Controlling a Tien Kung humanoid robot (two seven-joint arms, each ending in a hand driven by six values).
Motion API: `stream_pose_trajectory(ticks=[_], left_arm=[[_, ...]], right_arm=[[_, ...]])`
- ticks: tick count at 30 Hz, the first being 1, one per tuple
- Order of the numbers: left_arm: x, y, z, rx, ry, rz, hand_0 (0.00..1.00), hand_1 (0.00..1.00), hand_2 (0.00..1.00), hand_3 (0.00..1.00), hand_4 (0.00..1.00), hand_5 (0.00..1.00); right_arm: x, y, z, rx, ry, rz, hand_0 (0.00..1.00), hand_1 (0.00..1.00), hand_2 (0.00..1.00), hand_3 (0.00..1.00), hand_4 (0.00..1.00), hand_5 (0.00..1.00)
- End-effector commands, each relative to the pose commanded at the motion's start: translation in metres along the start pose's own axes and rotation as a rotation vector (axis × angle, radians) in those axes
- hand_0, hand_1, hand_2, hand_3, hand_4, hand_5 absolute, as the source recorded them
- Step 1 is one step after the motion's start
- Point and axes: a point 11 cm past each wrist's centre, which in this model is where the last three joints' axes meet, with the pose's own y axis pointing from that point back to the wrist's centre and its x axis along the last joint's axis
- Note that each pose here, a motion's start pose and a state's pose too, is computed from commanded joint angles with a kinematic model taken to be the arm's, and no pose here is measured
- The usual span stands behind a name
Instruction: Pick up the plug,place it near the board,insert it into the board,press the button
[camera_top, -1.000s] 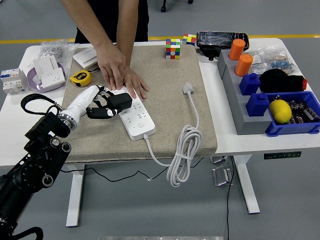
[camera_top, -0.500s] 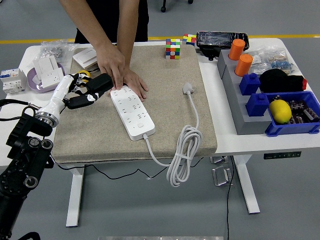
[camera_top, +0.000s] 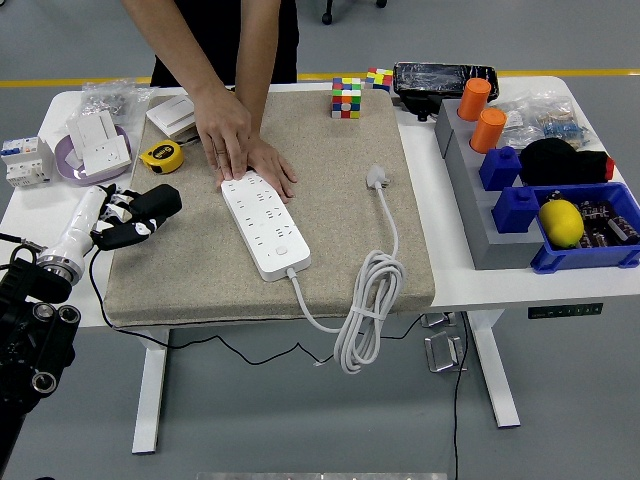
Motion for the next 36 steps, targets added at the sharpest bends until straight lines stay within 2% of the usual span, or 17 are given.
stream_pose_trajectory(ticks=[6, 16, 17, 22, 23, 28, 29, 34, 35, 36], left_arm=[[-0.014, 0.002, -0.004, 0.010, -0.014, -0.035, 0.422, 0.283, 0.280, 0.309, 0.480, 0.240], [-0.020, 0.004, -0.009, 0.018, -0.042, -0.065, 0.424, 0.295, 0.283, 0.316, 0.485, 0.239], [-0.020, 0.004, -0.009, 0.017, -0.042, -0.066, 0.434, 0.371, 0.326, 0.353, 0.556, 0.256], [-0.020, 0.004, -0.007, 0.008, -0.039, -0.076, 0.434, 0.371, 0.326, 0.353, 0.556, 0.256], [-0.020, 0.004, -0.007, 0.006, -0.037, -0.079, 0.523, 0.599, 0.507, 0.475, 0.880, 0.346], [-0.019, 0.004, -0.007, 0.002, -0.022, -0.089, 0.523, 0.599, 0.507, 0.475, 0.880, 0.346], [-0.019, 0.004, -0.006, 0.000, -0.018, -0.088, 0.717, 0.811, 0.757, 0.752, 0.998, 0.617], [-0.014, 0.003, -0.004, -0.011, 0.001, -0.087, 0.717, 0.811, 0.757, 0.752, 0.998, 0.617], [-0.013, 0.002, -0.004, -0.012, 0.004, -0.086, 0.781, 0.874, 0.831, 0.829, 0.998, 0.722], [-0.013, 0.002, -0.003, -0.013, 0.007, -0.087, 0.781, 0.874, 0.831, 0.829, 0.998, 0.722]], right_arm=[[0.000, 0.000, 0.001, -0.002, 0.003, 0.000, 0.820, 0.788, 0.753, 0.756, 0.998, 0.998], [0.002, -0.001, 0.005, -0.009, 0.006, 0.005, 0.820, 0.788, 0.753, 0.756, 0.998, 0.998], [0.002, -0.001, 0.005, -0.009, 0.006, 0.005, 0.820, 0.788, 0.752, 0.756, 0.998, 0.998], [0.001, 0.000, 0.005, -0.007, 0.005, 0.003, 0.820, 0.788, 0.752, 0.756, 0.998, 0.998], [0.001, 0.000, 0.005, -0.007, 0.004, 0.003, 0.820, 0.788, 0.752, 0.756, 0.998, 0.998], [0.001, 0.000, 0.005, -0.007, 0.004, 0.003, 0.820, 0.788, 0.752, 0.756, 0.998, 0.998], [0.001, 0.000, 0.005, -0.006, 0.004, 0.003, 0.820, 0.787, 0.753, 0.756, 0.998, 0.998], [0.001, -0.001, 0.004, -0.007, 0.002, 0.002, 0.820, 0.787, 0.753, 0.756, 0.998, 0.998], [0.001, -0.001, 0.004, -0.007, 0.002, 0.002, 0.820, 0.787, 0.752, 0.756, 0.998, 0.998], [0.001, -0.001, 0.004, -0.006, 0.001, 0.002, 0.820, 0.787, 0.752, 0.756, 0.998, 0.998]])
